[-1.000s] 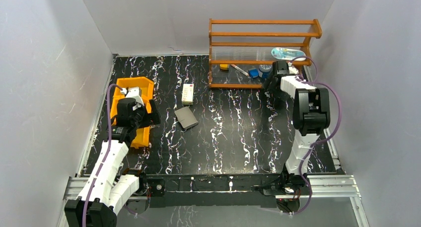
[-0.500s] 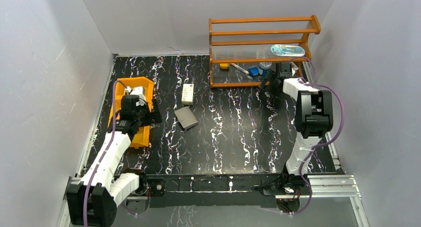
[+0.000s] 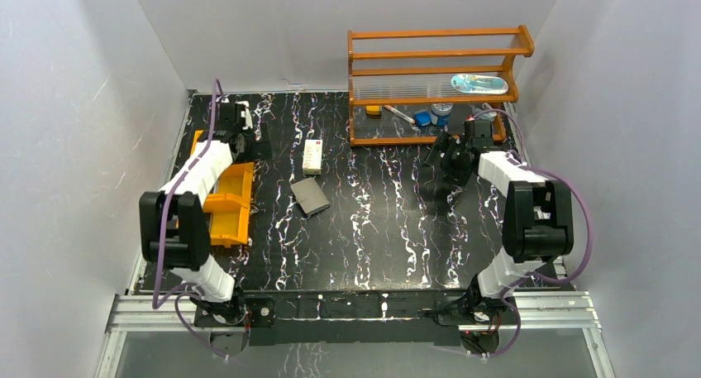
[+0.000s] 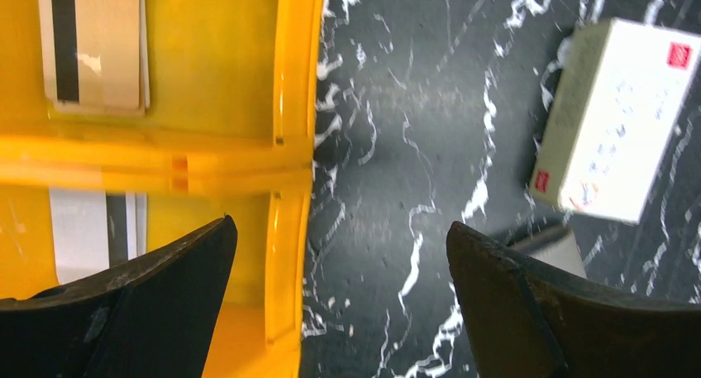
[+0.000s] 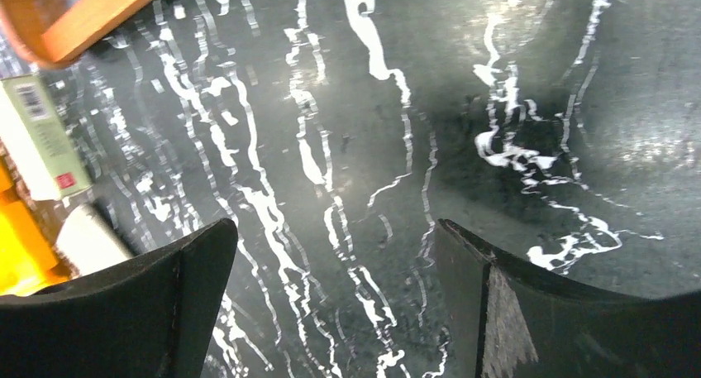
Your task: Take the credit cards out of the card holder
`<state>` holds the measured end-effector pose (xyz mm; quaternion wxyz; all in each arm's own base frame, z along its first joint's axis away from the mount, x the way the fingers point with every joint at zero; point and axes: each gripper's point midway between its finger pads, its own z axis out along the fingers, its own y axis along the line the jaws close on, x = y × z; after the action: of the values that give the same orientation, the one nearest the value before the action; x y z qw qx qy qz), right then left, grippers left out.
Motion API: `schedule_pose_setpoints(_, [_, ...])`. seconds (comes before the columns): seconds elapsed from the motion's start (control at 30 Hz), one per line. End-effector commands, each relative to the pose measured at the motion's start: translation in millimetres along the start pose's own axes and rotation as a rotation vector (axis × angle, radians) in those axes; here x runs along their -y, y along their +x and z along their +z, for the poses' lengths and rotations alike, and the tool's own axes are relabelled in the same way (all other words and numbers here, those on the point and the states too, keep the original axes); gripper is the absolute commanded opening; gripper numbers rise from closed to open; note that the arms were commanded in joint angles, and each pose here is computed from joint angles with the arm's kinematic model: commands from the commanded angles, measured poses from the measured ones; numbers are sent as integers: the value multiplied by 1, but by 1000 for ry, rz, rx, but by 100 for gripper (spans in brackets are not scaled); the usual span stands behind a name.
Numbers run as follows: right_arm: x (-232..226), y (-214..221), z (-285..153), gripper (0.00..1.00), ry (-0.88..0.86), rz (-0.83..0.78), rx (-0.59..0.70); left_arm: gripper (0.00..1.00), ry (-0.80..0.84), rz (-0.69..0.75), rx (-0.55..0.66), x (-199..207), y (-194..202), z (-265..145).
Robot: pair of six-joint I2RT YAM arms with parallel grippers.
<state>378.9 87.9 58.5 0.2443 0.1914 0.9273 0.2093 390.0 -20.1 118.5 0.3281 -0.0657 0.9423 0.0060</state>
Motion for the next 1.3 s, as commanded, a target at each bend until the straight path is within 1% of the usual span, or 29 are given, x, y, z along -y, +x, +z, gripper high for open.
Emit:
schedule_pose_setpoints(0.0, [-25, 7, -26, 96, -131, -60, -7, 98, -61, 14, -32, -12, -21, 18])
schedule_pose_setpoints(0.03, [-26, 11, -29, 96, -140, -59, -12, 98, -66, 13, -26, -12, -31, 22])
schedule_pose_setpoints(0.23, [-29, 31, -46, 96, -190, -63, -37, 98, -50, 16, -43, -5, -53, 58])
schedule_pose_setpoints(0.47, [-28, 51, -56, 96, -215, -59, -69, 98, -62, 37, -104, -6, -49, 89])
schedule_pose_setpoints(0.6, [-29, 57, -59, 96, -230, -58, -82, 98, -33, 47, -141, -2, -39, 96])
schedule_pose_setpoints(0.8, [-27, 61, -57, 96, -230, -56, -93, 96, 68, 55, -167, 13, -28, 89])
schedule_pose_setpoints(1.1, [-22, 69, -51, 96, -222, -40, -114, 85, 368, 54, -210, 61, -13, 67])
schedule_pose_setpoints(1.27, [-19, 72, -47, 96, -218, -32, -127, 80, 469, 36, -242, 76, 0, 53])
